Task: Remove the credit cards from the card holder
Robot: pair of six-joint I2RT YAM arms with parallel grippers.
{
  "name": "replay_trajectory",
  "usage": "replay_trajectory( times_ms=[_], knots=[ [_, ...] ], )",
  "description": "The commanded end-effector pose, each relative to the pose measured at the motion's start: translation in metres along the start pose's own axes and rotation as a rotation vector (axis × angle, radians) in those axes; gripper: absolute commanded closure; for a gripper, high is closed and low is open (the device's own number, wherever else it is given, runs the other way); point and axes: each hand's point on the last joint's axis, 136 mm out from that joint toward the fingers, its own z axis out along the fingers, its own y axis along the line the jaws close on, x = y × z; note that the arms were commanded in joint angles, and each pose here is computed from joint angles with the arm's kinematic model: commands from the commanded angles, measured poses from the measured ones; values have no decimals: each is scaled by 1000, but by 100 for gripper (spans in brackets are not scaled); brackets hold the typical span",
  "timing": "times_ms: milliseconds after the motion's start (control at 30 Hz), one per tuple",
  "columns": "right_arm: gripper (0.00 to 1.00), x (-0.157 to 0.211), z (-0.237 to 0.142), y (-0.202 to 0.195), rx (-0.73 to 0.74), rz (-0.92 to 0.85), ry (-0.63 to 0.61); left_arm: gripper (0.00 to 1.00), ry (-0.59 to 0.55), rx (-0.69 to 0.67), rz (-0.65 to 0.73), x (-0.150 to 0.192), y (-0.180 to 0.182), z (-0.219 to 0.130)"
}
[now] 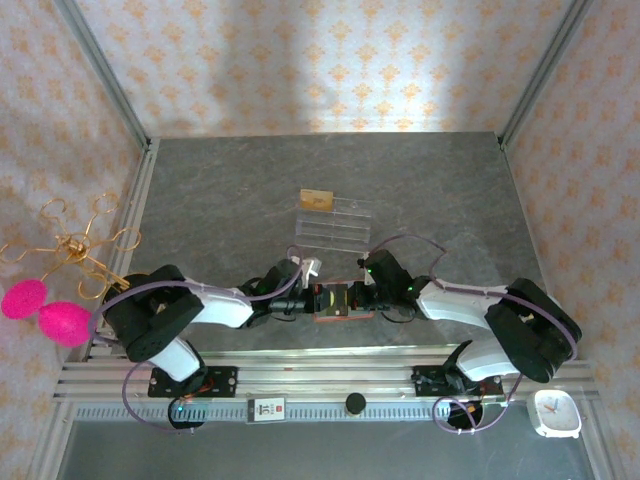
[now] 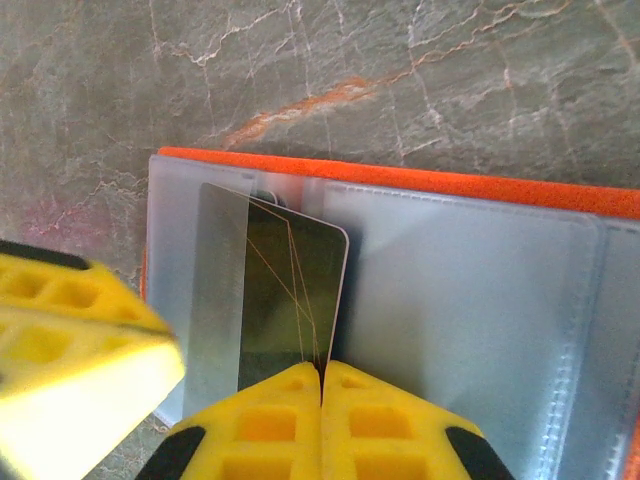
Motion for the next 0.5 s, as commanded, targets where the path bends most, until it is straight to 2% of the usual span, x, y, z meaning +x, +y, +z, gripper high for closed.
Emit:
replay_trajectory(
  times_ms=[0,167,300,400,467],
  knots=[
    [92,-2,-1,0,0,-5,-2,100,29,-29,9,3,4,4],
    [78,0,2,5,-37,-1,7,100,58,-64,2,10,15,8],
    [77,-1,5,9,-56,1,15,100,57,-50,4,10,12,7],
    [84,-1,7,8,-52,2,19,100,59,-46,6,10,11,7],
    [94,-2,6,6,-35,-4,12,100,58,-42,6,11,11,7]
  ],
)
